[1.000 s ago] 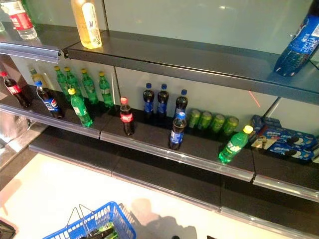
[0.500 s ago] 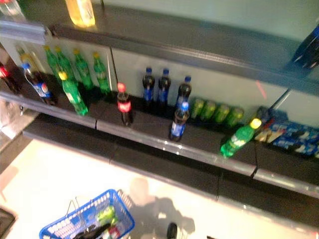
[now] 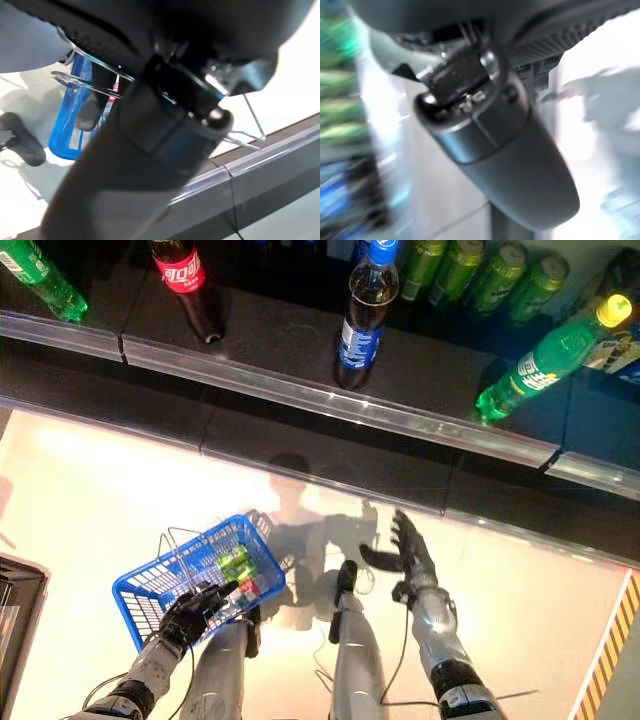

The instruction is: Pick up the drink and place into the basket.

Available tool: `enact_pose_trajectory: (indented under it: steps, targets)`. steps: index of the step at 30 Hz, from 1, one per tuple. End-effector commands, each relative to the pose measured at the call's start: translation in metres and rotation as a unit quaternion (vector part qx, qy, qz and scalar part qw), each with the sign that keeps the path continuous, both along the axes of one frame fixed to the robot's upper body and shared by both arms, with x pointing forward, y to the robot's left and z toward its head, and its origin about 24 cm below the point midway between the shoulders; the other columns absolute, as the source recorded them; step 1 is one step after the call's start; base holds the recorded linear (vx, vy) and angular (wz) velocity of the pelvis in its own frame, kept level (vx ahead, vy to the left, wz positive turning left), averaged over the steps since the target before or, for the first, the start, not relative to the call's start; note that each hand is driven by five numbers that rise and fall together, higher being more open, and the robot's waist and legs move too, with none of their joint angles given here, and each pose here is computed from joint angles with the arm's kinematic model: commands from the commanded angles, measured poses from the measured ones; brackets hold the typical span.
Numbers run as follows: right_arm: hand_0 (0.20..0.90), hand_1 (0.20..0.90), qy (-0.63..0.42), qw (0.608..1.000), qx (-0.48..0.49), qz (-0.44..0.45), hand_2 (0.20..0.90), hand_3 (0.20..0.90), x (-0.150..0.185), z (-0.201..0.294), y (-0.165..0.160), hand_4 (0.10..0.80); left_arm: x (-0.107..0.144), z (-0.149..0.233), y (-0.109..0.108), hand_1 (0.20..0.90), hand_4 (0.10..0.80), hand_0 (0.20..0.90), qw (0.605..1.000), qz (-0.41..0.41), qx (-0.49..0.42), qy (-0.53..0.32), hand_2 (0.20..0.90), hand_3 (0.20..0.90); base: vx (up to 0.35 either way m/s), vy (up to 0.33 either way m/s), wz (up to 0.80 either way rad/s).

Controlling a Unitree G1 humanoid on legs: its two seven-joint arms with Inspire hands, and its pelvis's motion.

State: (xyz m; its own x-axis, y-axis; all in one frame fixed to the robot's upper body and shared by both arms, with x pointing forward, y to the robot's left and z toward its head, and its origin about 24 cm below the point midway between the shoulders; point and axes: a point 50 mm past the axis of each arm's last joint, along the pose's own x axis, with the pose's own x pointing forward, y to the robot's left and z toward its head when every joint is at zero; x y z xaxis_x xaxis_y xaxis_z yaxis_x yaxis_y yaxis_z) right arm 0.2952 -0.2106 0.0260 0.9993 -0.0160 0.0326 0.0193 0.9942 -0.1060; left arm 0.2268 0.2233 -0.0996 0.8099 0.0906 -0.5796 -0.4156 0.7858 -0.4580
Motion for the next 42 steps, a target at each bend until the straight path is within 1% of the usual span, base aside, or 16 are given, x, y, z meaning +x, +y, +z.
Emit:
enact_pose_trajectory:
  steps: [1,7,9,10,12,14,17,21,25,29,36,42]
  targets:
    - [0.9,0.9,-0.131,0.99,-0.028,0.052,0.9,0.9,-0.007,0.045,0.011,0.8,-0.014,0.01,0.036,0.3,0.1,0.3,0.996,0.066,0.026,-0.056,0.3,0.2,-0.016,0.014,0.09]
    - [0.9,0.9,-0.265,0.956,-0.084,0.095,0.9,0.9,-0.012,0.101,0.032,0.8,-0.017,0.008,0.035,0.3,0.1,0.3,0.995,0.084,0.009,-0.058,0.3,0.2,-0.006,0.014,0.03]
    - [0.9,0.9,-0.282,0.95,-0.086,0.099,0.9,0.9,-0.013,0.11,0.034,0.8,-0.017,0.008,0.035,0.3,0.1,0.3,0.995,0.085,0.007,-0.057,0.3,0.2,0.0,0.0,0.0]
    - [0.9,0.9,-0.313,0.94,-0.094,0.097,0.9,0.9,-0.015,0.124,0.035,0.8,-0.016,0.008,0.035,0.3,0.1,0.3,0.994,0.089,0.001,-0.058,0.3,0.2,0.0,0.0,0.0]
    - [0.9,0.9,-0.341,0.93,-0.099,0.094,0.9,0.9,-0.018,0.137,0.034,0.8,-0.017,0.008,0.036,0.3,0.1,0.3,0.994,0.097,-0.011,-0.059,0.3,0.2,0.0,0.0,0.0]
    - [0.9,0.9,-0.376,0.918,-0.098,0.083,0.9,0.9,-0.022,0.15,0.033,0.8,-0.021,0.005,0.038,0.3,0.1,0.3,0.99,0.124,-0.039,-0.061,0.3,0.2,0.0,0.0,0.0]
    - [0.9,0.9,-0.402,0.908,-0.094,0.069,0.9,0.9,-0.025,0.16,0.031,0.8,-0.023,0.004,0.039,0.3,0.1,0.3,0.987,0.142,-0.053,-0.058,0.3,0.2,0.035,-0.019,-0.02]
    - [0.9,0.9,-0.445,0.89,-0.092,0.032,0.9,0.9,-0.029,0.178,0.028,0.8,-0.019,0.006,0.04,0.3,0.1,0.3,0.983,0.156,-0.073,-0.064,0.3,0.2,0.051,-0.035,0.04]
    - [0.9,0.9,-0.468,0.88,-0.081,-0.017,0.9,0.9,-0.03,0.185,0.022,0.8,-0.018,0.006,0.035,0.3,0.1,0.3,0.983,0.153,-0.081,-0.068,0.3,0.2,0.046,-0.022,0.07]
    - [0.9,0.9,-0.471,0.879,-0.054,-0.051,0.9,0.9,-0.027,0.188,0.015,0.8,-0.018,0.007,0.036,0.3,0.1,0.3,0.984,0.147,-0.075,-0.065,0.3,0.2,0.061,-0.019,0.07]
    - [0.9,0.9,-0.473,0.877,0.0,-0.085,0.9,0.9,-0.02,0.193,0.006,0.8,-0.015,0.009,0.036,0.3,0.1,0.3,0.988,0.131,-0.061,-0.055,0.3,0.2,0.054,-0.028,-0.04]
    - [0.9,0.9,-0.47,0.875,0.048,-0.105,0.9,0.9,-0.009,0.203,-0.002,0.8,-0.006,0.014,0.034,0.3,0.1,0.3,0.991,0.11,-0.047,-0.054,0.3,0.2,0.019,-0.023,0.05]
